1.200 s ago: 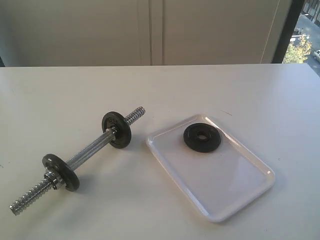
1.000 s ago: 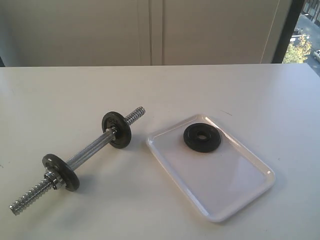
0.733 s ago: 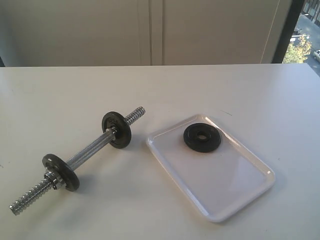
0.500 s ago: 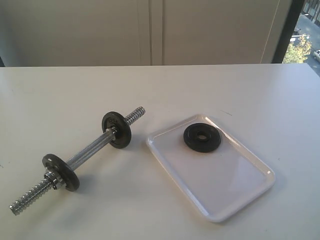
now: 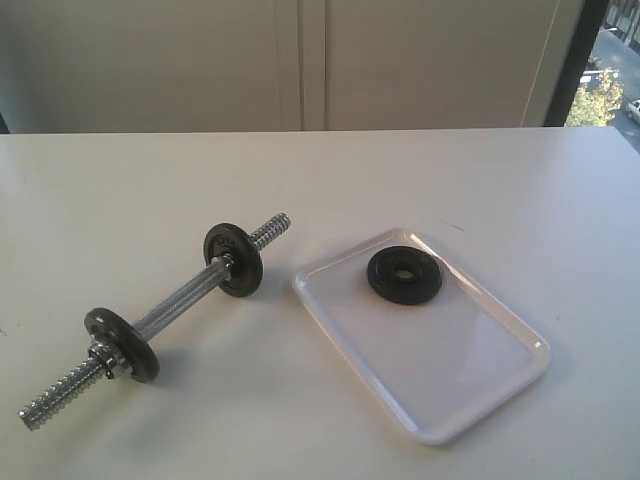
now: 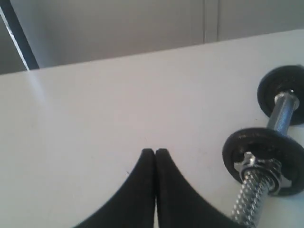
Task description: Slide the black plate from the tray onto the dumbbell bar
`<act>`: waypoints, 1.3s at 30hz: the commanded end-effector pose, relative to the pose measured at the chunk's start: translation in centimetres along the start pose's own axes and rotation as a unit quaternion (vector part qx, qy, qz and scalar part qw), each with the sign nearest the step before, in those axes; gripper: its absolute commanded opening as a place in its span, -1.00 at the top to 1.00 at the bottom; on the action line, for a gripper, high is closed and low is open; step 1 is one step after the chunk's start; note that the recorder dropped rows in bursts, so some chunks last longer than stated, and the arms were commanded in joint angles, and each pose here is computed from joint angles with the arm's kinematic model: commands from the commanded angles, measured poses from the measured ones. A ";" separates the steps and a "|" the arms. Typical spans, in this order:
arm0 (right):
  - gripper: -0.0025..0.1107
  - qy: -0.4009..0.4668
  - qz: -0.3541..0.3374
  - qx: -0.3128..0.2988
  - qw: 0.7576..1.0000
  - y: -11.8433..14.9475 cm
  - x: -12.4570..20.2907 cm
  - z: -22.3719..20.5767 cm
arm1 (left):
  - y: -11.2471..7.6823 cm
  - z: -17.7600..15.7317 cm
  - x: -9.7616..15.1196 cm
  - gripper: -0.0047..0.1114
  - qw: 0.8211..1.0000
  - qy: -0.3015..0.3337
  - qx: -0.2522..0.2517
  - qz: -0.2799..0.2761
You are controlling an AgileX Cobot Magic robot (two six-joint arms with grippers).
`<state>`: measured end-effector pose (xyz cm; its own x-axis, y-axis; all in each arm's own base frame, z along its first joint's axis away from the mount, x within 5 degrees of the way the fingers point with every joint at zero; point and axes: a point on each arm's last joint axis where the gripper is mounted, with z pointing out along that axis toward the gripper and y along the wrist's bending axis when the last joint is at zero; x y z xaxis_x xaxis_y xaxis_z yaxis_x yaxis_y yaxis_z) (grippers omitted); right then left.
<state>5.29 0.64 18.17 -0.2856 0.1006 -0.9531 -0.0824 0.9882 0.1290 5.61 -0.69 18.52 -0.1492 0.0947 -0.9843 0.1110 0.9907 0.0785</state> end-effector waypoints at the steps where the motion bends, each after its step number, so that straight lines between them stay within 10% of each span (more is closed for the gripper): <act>1: 0.96 -0.007 0.001 -0.002 1.000 0.0 0.0 0.0 | 0.4 -0.1 -1.2 0.92 0.997 -0.074 -0.021 0.011; 7: 0.96 -0.007 0.001 -0.002 1.000 0.0 0.0 0.0 | 0.6 -0.3 -2.3 0.92 0.991 -0.132 -0.036 0.009; 18: 0.96 -0.007 0.001 -0.002 1.000 0.0 0.0 0.0 | 1.5 -1.7 -5.1 0.92 0.938 -0.308 -0.036 -0.153; 24: 0.96 -0.007 0.001 -0.002 1.000 0.0 0.0 0.0 | 1.3 -0.8 -6.6 0.92 0.953 -0.216 -0.011 -0.213; 39: 0.96 -0.007 0.001 -0.002 1.000 0.0 0.0 0.0 | 0.7 2.7 -13.8 0.92 0.984 0.156 0.036 -0.079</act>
<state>5.29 0.64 18.17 -0.2856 0.1006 -0.9531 -0.0824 0.9882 0.1290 9.43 -1.12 30.86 -0.3351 -0.1185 -0.9347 0.0711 0.9861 -0.1505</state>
